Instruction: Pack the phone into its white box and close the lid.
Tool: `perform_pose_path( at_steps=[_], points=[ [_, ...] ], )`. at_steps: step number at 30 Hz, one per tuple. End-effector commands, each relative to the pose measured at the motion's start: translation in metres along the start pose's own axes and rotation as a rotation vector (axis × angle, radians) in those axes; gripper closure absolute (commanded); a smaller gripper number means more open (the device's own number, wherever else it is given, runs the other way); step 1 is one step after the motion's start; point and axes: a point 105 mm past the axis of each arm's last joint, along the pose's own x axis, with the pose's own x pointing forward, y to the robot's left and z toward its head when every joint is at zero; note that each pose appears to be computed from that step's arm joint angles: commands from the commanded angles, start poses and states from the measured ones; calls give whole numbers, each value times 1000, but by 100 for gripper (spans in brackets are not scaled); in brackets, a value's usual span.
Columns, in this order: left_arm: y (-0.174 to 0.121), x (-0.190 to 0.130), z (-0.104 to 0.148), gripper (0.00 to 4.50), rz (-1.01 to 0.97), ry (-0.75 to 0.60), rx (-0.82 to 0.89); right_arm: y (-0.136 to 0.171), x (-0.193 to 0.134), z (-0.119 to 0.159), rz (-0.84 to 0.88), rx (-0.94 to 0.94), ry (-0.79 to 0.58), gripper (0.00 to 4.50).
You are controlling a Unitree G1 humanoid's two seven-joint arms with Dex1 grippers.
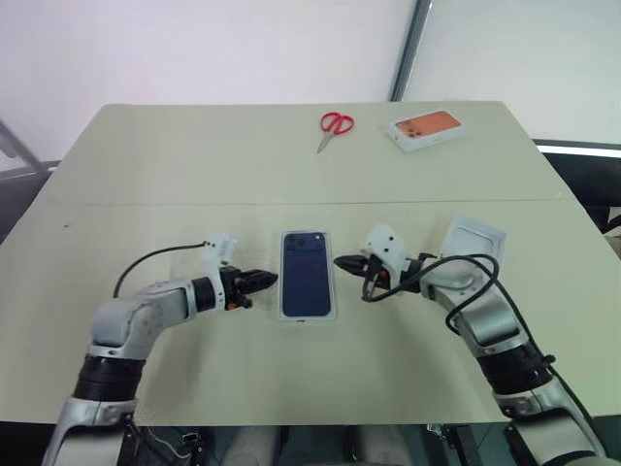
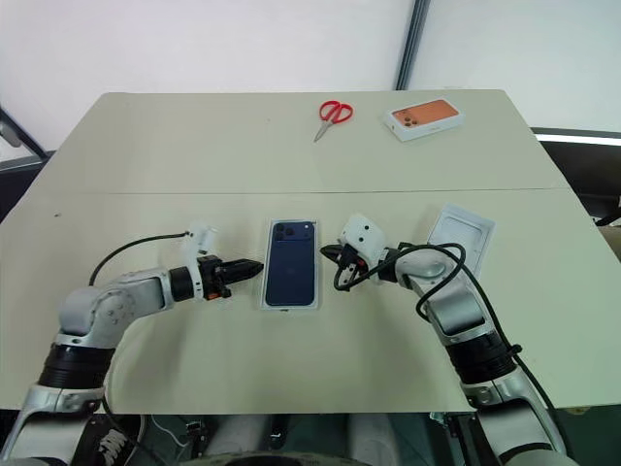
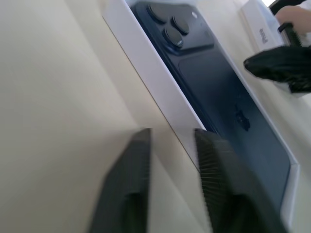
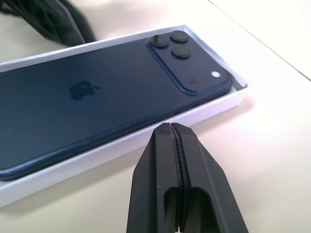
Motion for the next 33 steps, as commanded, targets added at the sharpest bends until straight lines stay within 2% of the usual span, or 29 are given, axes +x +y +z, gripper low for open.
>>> perform_pose_path(
  at_steps=[1,9,17,22,33],
  points=[
    [1,7,-16,447,7,79,60,-2,-2,1,-19,-41,-1,450],
    [1,11,-18,447,2,109,71,0,1,-5,-19,-45,19,450],
    [-20,40,-19,447,-96,140,121,4,-1,-13,4,-71,56,450],
    [-49,61,-19,447,-229,160,146,-2,-14,-15,-7,-75,80,450],
    [-78,103,-9,447,-347,165,190,-12,-53,-36,-48,-73,186,450]
  ],
)
